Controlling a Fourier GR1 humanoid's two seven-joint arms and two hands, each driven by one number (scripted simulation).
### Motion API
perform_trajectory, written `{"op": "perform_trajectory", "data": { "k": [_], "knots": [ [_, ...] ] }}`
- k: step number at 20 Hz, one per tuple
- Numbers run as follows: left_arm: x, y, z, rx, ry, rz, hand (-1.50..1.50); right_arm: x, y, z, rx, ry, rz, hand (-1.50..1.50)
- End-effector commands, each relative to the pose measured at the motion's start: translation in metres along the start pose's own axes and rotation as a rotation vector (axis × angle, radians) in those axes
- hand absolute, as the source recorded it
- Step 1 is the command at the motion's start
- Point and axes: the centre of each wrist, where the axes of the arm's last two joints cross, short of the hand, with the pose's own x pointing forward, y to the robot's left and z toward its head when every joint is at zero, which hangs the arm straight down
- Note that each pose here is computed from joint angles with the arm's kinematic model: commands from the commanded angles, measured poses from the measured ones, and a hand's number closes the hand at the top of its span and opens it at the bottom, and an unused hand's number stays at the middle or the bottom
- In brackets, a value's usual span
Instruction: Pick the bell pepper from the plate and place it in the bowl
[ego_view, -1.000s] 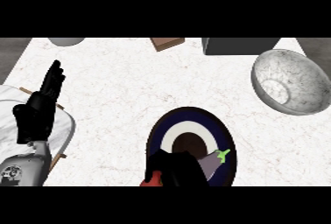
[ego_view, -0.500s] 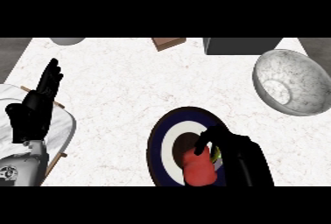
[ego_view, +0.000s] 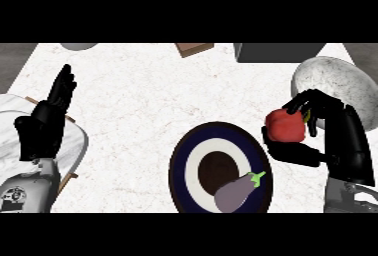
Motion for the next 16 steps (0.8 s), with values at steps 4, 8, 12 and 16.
{"op": "perform_trajectory", "data": {
  "k": [4,8,12,16],
  "knots": [
    [0.005,0.003,-0.001,-0.001,0.001,0.007,0.00,-0.074,-0.031,-0.059,-0.126,0.003,0.040,1.50],
    [-0.003,-0.006,0.009,-0.029,-0.003,0.022,0.00,-0.125,-0.047,-0.079,-0.176,0.017,0.143,1.50],
    [0.000,0.005,-0.003,-0.033,-0.014,0.006,0.00,-0.138,-0.054,-0.109,-0.230,0.030,0.300,1.50],
    [-0.002,0.001,-0.007,-0.018,-0.008,0.011,0.00,-0.175,-0.072,-0.120,-0.241,0.052,0.390,1.50]
  ]
}}
